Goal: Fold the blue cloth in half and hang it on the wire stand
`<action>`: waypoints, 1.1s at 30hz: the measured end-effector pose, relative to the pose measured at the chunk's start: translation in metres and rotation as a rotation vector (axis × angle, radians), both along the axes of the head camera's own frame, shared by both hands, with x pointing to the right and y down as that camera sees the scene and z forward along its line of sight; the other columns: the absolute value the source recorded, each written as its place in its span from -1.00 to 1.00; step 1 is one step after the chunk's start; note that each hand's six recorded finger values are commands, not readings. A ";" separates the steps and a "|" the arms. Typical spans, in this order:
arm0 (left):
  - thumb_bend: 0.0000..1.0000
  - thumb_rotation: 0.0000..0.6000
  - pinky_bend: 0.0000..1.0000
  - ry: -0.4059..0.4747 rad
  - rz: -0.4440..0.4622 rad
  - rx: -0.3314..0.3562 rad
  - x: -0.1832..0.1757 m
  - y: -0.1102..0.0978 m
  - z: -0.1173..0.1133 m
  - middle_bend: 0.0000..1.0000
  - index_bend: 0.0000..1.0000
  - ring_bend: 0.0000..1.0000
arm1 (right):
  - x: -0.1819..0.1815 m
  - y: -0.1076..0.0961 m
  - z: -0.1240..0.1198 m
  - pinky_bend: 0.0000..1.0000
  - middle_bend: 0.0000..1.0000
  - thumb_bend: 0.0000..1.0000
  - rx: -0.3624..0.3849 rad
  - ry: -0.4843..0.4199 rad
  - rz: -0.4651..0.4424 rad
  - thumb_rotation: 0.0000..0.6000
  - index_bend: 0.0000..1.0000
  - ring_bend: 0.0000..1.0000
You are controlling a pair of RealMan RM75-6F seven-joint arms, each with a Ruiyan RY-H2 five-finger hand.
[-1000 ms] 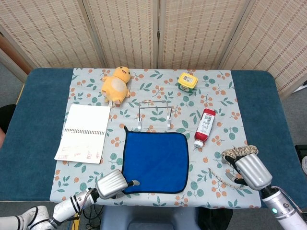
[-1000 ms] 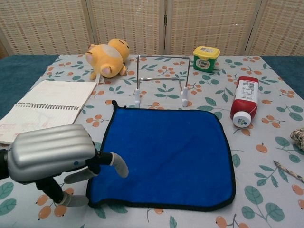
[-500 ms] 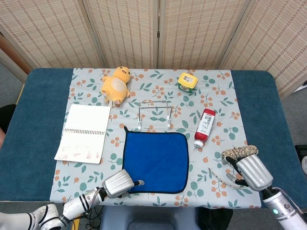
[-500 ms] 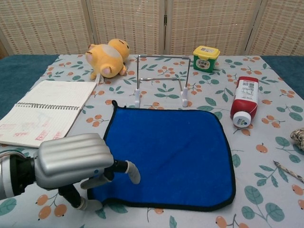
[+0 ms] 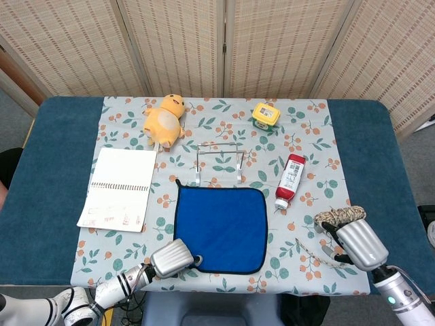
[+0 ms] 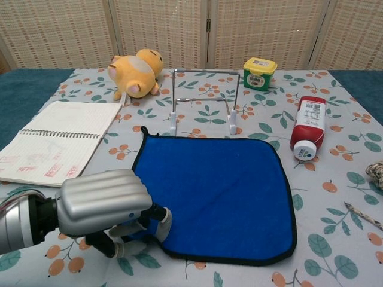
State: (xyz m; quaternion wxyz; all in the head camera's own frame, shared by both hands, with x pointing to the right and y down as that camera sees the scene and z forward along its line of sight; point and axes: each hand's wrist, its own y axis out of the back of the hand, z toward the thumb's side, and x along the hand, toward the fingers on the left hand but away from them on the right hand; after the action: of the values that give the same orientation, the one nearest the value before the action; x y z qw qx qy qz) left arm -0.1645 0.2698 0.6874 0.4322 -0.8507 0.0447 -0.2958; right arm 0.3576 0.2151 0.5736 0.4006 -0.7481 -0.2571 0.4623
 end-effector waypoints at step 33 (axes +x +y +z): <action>-0.11 1.00 0.94 0.024 -0.065 -0.037 -0.003 -0.003 -0.005 0.74 0.01 0.64 | -0.120 0.048 0.085 0.87 0.80 -0.67 -0.192 -0.069 -0.396 1.00 -0.02 0.64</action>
State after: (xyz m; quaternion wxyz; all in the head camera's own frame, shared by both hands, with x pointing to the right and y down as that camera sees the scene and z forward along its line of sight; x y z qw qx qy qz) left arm -0.1673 0.2666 0.6824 0.4059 -0.8602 0.0719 -0.3002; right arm 0.2378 0.2634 0.6586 0.4016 -0.8342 -0.0736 0.3708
